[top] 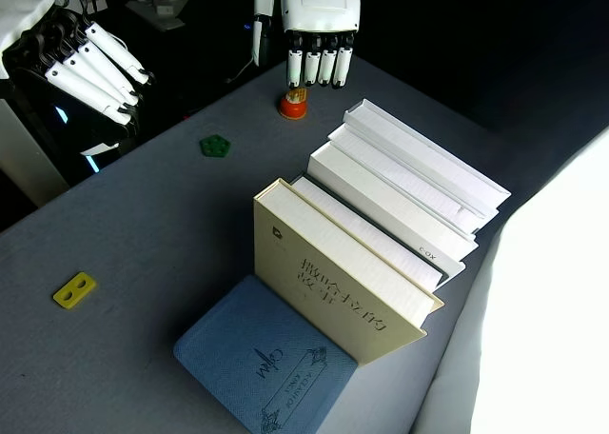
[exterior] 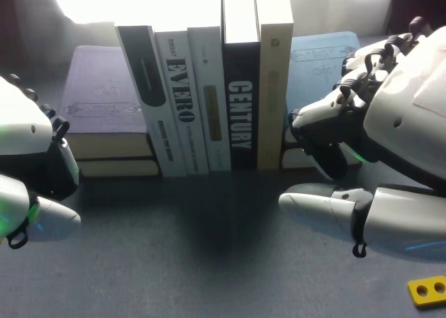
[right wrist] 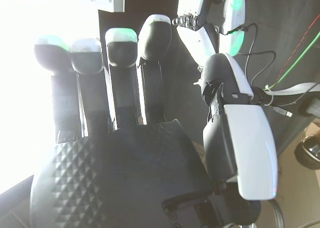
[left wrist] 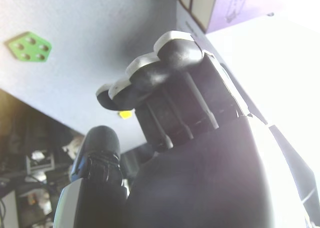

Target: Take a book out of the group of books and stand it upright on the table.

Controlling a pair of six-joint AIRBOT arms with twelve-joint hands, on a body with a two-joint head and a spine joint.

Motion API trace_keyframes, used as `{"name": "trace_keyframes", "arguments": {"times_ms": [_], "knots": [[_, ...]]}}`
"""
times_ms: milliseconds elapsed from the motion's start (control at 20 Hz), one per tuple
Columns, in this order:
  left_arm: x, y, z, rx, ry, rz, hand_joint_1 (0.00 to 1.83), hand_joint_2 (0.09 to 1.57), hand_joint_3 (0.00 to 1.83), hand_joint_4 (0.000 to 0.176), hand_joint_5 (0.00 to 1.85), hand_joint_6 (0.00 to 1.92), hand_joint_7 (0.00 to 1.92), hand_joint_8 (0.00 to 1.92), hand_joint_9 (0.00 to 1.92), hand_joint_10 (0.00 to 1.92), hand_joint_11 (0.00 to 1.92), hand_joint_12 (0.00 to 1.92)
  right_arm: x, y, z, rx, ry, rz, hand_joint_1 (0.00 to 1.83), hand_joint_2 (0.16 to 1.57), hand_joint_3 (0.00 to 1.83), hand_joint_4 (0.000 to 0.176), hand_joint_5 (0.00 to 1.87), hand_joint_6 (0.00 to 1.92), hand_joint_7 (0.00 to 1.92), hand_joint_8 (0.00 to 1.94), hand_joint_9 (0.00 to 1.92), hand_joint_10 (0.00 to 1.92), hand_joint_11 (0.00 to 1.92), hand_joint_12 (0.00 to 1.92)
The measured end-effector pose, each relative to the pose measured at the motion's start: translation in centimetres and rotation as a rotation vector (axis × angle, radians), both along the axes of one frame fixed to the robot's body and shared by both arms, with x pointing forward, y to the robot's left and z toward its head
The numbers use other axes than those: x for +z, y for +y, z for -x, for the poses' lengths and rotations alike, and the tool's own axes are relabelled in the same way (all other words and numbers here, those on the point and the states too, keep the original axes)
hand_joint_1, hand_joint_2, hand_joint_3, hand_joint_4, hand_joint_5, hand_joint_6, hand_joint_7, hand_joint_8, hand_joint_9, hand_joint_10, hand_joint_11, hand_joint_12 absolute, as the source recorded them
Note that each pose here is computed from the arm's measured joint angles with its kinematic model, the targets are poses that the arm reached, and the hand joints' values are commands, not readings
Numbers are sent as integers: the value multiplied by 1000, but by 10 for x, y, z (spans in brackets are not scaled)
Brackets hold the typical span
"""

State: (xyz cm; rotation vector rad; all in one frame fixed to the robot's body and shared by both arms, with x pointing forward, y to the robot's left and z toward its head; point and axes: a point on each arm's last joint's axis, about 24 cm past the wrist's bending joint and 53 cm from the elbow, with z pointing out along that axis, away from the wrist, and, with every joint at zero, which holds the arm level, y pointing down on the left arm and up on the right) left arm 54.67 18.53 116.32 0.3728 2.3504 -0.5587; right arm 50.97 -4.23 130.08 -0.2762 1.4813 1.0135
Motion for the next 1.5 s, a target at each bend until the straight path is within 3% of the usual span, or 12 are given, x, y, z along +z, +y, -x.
{"name": "trace_keyframes", "arguments": {"times_ms": [50,100,400,550,600,700,850,950,1050,1200,1400,1500], "knots": [[0,-1,1,-4,-1,0,13,1213,302,35,34,13,76,4,61,12,0,315,0,0,0,1,1,0,24,1081,160,7,81,74,87,48,73,69,0,283],[-1,-2,2,-7,2,-3,0,1350,39,29,2,0,40,1,32,2,0,186,-1,0,0,0,4,4,4,1149,15,12,112,11,119,3,109,12,0,291],[0,-6,5,-18,2,-4,0,1376,6,36,4,0,23,0,23,0,0,292,-1,2,3,0,-18,25,42,1154,1,0,105,1,88,1,77,5,0,321],[-1,-6,5,-19,2,-4,0,1355,0,38,1,0,44,5,77,18,0,434,-2,-2,-4,-44,-17,25,57,1155,0,0,127,8,103,2,76,1,0,238],[-1,-6,5,-18,3,-4,0,1345,0,34,39,11,46,3,74,12,0,364,0,-4,-7,-61,-24,18,36,1157,0,0,123,5,102,1,76,1,0,243],[0,-3,3,-9,2,-2,0,1322,0,37,25,3,23,4,32,5,0,202,10,-9,-15,-123,-59,-15,25,1163,3,4,86,0,72,0,67,0,0,243],[2,2,-3,7,-4,6,0,1274,0,36,4,1,51,2,53,6,0,374,7,-15,-29,-207,-85,-58,11,1159,1,0,100,3,92,2,98,7,0,249],[2,2,-2,7,-3,5,0,1253,0,36,0,0,42,0,48,2,0,347,1,-10,-38,-215,-81,-77,0,1145,0,7,72,1,71,0,73,1,0,171],[2,2,-3,6,-4,5,0,1241,0,38,0,0,59,4,27,2,0,291,-1,-9,-48,-230,-90,-92,0,1141,0,0,113,10,92,3,86,4,0,283],[2,3,-3,8,-2,5,0,1238,0,49,0,0,21,3,0,0,0,15,-2,-14,-67,-261,-79,-152,0,1125,0,4,199,18,134,5,105,5,0,421],[1,8,-6,21,1,3,0,1239,0,43,7,3,37,6,0,0,4,2,-1,-11,-82,-256,-73,-209,0,1113,0,6,247,11,116,3,45,3,0,286],[1,8,-5,20,1,3,0,1241,0,43,0,0,10,0,0,0,0,0,4,-2,-83,-242,-102,-227,0,1110,0,25,328,25,141,2,47,3,0,272]]}}
